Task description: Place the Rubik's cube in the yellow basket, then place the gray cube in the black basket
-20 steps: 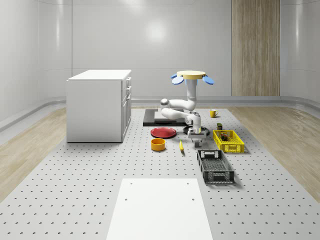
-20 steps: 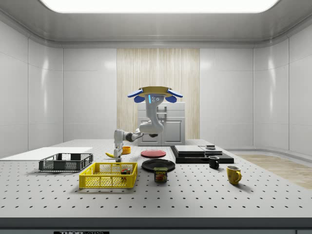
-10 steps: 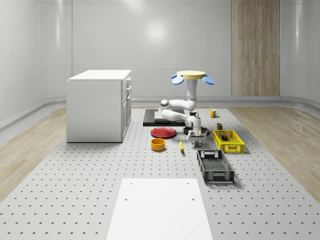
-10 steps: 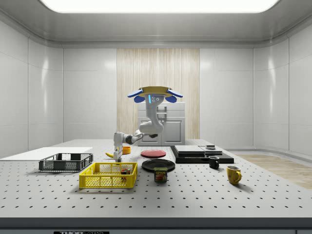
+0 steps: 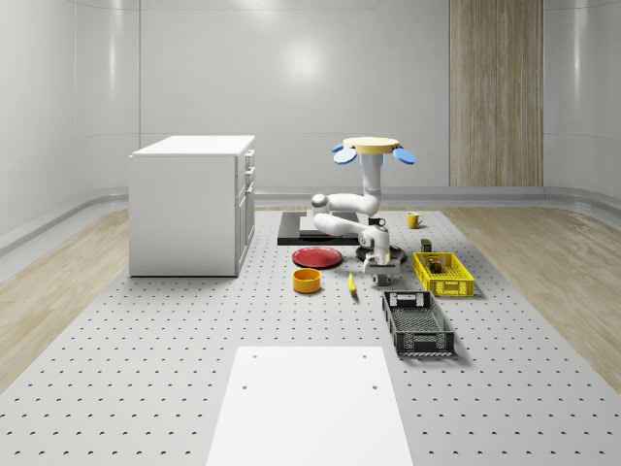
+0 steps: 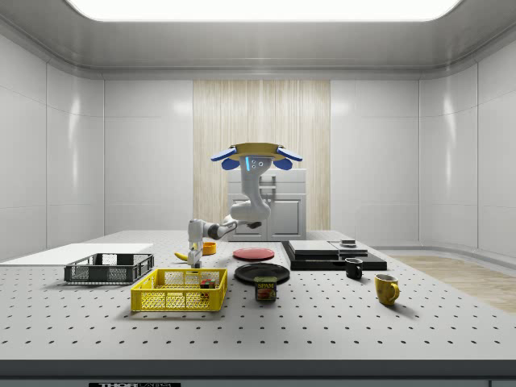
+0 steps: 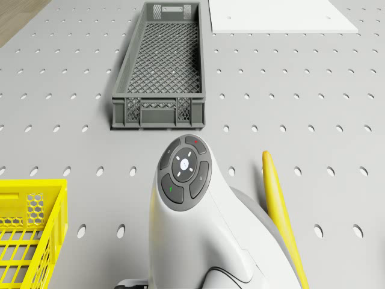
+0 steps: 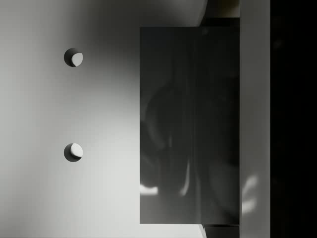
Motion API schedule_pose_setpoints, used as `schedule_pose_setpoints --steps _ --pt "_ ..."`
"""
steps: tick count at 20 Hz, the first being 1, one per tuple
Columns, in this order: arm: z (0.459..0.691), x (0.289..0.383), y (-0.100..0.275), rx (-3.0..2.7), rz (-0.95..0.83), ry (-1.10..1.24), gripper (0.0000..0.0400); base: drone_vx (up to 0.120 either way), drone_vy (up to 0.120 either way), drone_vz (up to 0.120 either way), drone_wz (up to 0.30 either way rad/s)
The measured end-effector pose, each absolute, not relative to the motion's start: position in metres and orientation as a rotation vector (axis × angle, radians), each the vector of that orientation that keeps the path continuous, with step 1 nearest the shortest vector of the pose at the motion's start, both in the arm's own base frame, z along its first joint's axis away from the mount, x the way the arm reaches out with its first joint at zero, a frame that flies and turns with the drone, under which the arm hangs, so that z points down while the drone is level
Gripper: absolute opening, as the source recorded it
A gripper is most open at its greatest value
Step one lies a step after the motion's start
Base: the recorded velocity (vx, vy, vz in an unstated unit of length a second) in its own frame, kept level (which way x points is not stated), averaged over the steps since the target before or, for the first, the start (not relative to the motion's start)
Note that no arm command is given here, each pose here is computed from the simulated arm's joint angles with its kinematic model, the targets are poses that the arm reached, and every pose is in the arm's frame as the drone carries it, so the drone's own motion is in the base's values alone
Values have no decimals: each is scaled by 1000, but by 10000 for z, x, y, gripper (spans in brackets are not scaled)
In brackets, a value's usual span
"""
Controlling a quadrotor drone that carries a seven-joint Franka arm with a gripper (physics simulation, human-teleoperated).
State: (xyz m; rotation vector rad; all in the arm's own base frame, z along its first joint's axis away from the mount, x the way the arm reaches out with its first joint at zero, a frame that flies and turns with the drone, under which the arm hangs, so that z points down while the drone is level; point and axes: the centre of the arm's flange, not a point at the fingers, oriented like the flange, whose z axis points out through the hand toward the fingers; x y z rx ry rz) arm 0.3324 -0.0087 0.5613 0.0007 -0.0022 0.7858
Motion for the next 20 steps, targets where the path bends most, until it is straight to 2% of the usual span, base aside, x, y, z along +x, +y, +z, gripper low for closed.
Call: schedule_pose_setpoints --steps 3,6,15,20 --pt "5615 3324 -83 1 786 -2 290 0 0 0 0" --pt "5616 3324 -82 1 786 -2 269 0 0 0 0" --pt "5605 3324 -80 1 786 -2 252 0 0 0 0" --pt "5454 3324 -80 1 786 -2 251 0 0 24 0"
